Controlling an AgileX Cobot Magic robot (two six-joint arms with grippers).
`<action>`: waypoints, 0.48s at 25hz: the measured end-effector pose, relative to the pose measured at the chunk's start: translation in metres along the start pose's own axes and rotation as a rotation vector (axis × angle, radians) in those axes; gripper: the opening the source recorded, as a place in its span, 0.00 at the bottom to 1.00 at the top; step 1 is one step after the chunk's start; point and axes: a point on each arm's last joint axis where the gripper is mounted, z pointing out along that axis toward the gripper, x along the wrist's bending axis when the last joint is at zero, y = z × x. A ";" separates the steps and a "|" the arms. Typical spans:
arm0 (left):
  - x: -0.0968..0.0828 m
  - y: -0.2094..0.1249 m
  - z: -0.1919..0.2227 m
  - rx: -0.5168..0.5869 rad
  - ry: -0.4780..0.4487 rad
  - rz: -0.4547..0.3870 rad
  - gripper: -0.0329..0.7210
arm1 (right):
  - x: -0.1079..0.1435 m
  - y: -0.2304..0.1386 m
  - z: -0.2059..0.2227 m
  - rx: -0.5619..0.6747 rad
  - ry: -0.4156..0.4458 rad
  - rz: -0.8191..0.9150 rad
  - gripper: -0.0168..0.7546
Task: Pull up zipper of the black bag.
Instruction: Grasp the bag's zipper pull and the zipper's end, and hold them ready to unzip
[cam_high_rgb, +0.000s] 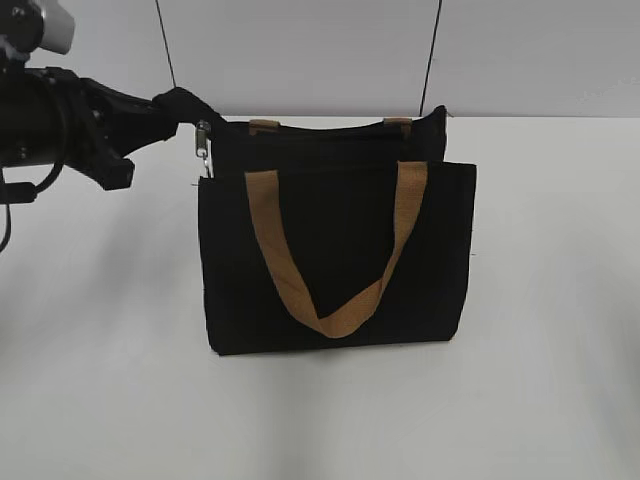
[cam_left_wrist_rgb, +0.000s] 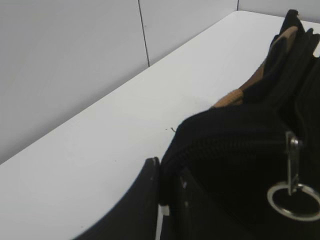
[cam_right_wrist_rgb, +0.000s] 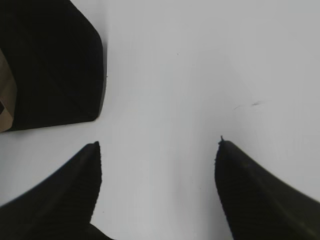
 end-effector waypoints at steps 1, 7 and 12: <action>0.000 0.000 0.000 0.003 -0.004 0.004 0.07 | -0.001 0.007 0.005 0.019 0.003 0.000 0.72; -0.001 0.000 0.000 0.002 -0.006 0.003 0.07 | -0.006 0.050 0.044 0.147 -0.002 -0.020 0.72; 0.002 0.006 0.000 -0.012 0.001 0.015 0.07 | 0.019 0.071 0.070 0.211 0.022 -0.090 0.72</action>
